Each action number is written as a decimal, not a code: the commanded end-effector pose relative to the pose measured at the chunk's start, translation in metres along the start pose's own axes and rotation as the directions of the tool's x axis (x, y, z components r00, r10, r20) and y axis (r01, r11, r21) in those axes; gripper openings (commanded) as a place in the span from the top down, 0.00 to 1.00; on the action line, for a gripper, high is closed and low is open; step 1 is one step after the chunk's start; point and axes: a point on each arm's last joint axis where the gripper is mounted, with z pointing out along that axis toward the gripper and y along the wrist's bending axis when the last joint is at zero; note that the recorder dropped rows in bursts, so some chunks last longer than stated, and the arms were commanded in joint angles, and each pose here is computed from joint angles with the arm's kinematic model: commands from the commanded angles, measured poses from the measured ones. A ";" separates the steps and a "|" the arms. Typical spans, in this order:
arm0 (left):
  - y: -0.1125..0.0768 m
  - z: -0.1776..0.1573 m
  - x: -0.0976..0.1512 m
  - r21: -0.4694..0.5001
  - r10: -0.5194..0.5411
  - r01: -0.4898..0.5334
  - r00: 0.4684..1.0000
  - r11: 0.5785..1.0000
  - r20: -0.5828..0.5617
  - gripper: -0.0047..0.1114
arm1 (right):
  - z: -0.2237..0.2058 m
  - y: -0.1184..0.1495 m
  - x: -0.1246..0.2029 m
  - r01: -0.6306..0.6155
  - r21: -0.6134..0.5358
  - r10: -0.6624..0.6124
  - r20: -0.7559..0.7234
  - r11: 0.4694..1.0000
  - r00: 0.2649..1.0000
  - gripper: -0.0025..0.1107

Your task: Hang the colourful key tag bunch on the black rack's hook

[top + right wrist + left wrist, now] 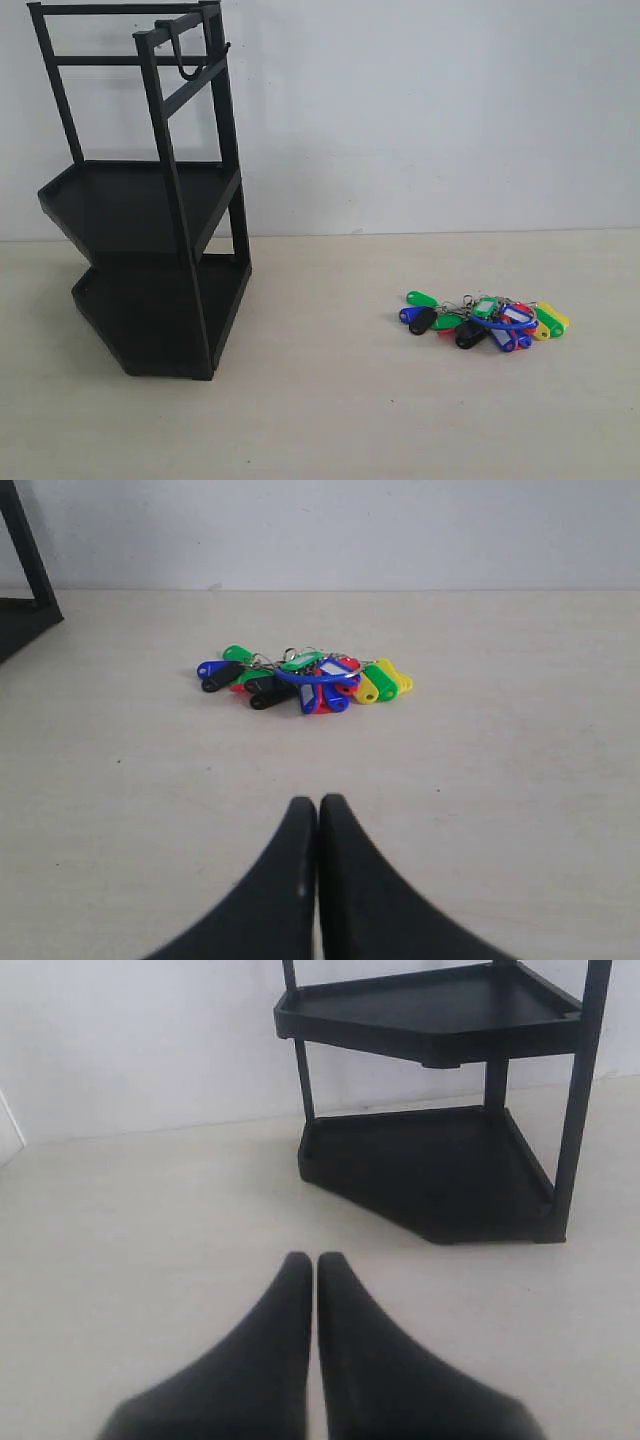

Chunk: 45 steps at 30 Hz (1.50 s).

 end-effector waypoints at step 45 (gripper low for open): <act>0.000 0.000 -0.001 0.001 -0.002 0.002 1.000 1.000 0.010 0.92 | -0.019 0.001 -0.073 -0.089 -0.036 0.096 0.380 0.995 0.920 0.98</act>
